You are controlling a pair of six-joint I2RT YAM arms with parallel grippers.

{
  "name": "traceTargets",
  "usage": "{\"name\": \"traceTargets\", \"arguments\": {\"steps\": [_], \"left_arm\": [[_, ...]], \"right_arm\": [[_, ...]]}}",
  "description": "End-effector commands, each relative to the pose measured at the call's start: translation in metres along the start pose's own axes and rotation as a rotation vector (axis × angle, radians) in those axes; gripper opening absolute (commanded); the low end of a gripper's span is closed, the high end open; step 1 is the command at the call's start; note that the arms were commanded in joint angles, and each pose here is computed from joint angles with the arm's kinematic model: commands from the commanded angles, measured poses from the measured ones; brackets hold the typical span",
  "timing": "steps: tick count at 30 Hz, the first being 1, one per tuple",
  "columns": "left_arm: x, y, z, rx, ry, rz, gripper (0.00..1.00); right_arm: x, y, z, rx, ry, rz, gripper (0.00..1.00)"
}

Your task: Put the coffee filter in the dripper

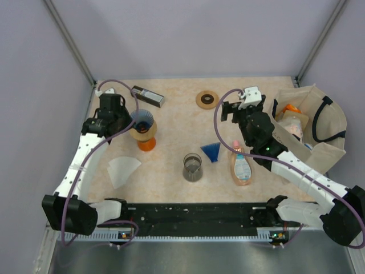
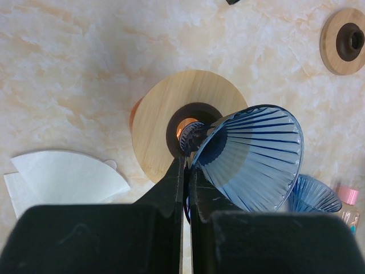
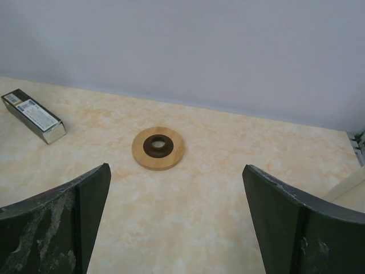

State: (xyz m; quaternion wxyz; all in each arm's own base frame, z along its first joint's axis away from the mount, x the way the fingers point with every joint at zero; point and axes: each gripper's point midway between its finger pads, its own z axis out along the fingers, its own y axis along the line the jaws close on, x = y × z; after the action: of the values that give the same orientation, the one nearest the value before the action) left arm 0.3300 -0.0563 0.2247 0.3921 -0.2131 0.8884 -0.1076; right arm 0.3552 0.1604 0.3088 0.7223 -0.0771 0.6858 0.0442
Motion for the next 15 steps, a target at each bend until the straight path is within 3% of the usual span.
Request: {"name": "traceTargets", "arguments": {"steps": [1,15], "left_arm": [[-0.007,-0.005,0.005,0.031,-0.027,-0.035,0.0],[0.008,0.022,0.011,-0.055,0.029,-0.071,0.0]], "right_arm": [[-0.012,-0.001,-0.003,-0.001,-0.03,0.029,0.99],[-0.013,0.033,0.005,-0.156,-0.01,0.069,0.99]]}}
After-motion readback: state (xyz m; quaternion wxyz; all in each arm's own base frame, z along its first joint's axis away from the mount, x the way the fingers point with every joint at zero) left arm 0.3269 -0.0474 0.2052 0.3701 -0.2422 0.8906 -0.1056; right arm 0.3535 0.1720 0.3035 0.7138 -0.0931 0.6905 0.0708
